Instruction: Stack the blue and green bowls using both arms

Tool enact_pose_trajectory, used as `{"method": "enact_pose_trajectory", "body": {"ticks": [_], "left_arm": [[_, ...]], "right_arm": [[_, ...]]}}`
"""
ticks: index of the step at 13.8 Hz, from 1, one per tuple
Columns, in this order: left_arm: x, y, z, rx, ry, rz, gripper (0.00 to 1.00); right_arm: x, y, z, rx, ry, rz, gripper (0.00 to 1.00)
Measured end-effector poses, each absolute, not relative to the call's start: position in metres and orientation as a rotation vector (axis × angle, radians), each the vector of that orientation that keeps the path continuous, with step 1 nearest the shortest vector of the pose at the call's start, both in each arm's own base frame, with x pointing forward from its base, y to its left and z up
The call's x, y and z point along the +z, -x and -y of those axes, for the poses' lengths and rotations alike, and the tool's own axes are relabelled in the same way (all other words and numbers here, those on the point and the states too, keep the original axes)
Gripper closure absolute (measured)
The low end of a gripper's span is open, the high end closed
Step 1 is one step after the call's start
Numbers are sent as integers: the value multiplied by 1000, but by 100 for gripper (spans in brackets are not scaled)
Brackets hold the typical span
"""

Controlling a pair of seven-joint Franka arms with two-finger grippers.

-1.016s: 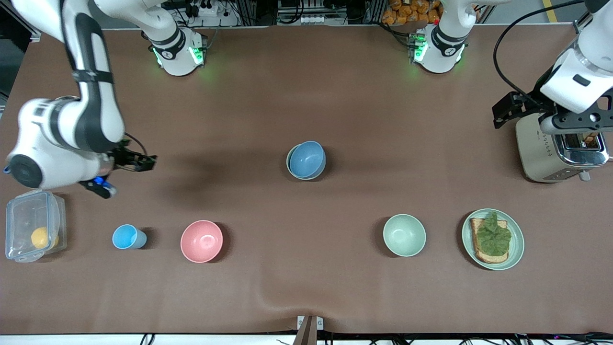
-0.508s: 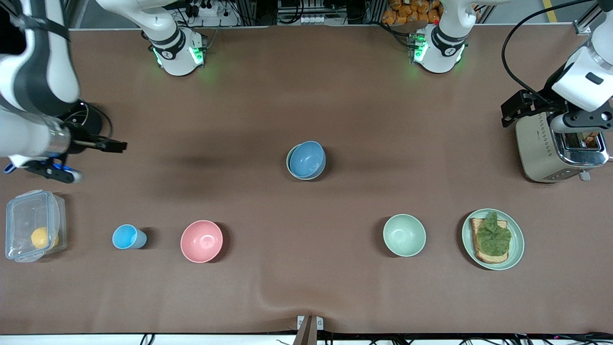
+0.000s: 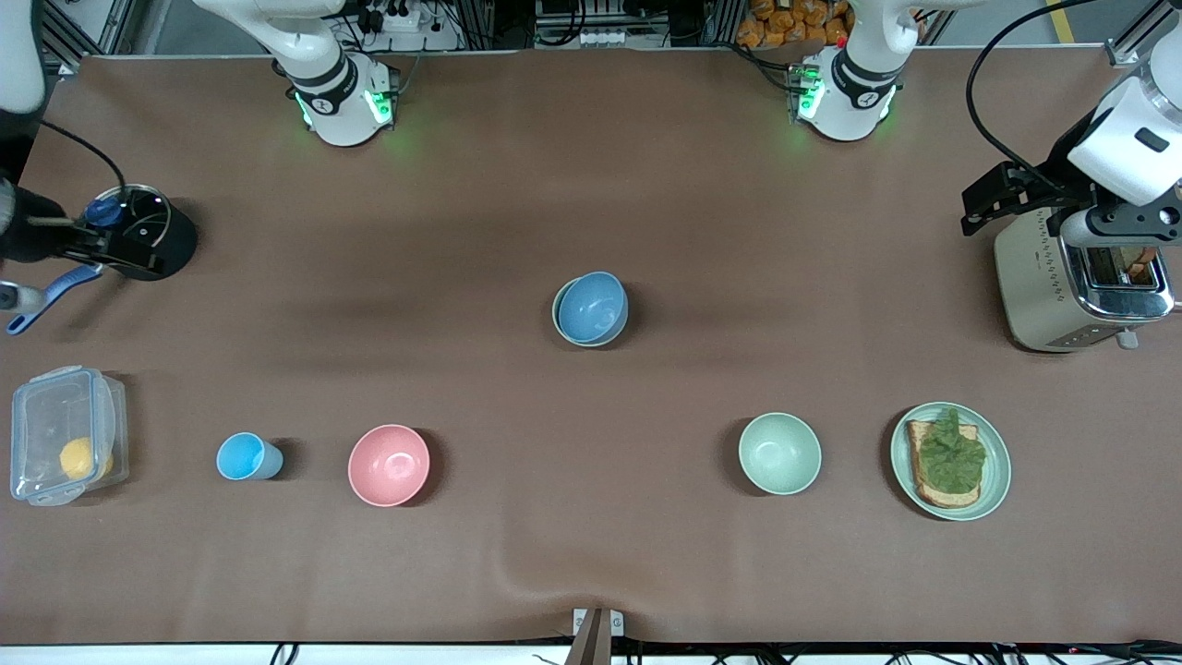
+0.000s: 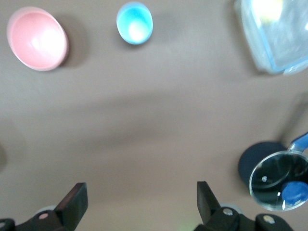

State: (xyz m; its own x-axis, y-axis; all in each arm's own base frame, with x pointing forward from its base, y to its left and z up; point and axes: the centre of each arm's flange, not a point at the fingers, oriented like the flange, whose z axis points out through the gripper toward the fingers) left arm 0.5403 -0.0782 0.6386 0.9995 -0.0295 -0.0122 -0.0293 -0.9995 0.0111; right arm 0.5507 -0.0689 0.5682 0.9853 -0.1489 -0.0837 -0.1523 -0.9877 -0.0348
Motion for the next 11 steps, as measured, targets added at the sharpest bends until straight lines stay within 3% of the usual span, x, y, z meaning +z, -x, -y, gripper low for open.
{"method": "enact_pose_trajectory", "body": {"ticks": [3, 6, 11], "left_arm": [[639, -540, 81, -24, -3130, 60, 0], [638, -539, 80, -27, -3131, 60, 0], [638, -539, 79, -32, -3131, 55, 0]], "right_arm": [[622, -545, 60, -18, 3096, -206, 0], [659, -532, 41, -42, 3098, -151, 0], [656, -535, 32, -29, 3102, -125, 0]]}}
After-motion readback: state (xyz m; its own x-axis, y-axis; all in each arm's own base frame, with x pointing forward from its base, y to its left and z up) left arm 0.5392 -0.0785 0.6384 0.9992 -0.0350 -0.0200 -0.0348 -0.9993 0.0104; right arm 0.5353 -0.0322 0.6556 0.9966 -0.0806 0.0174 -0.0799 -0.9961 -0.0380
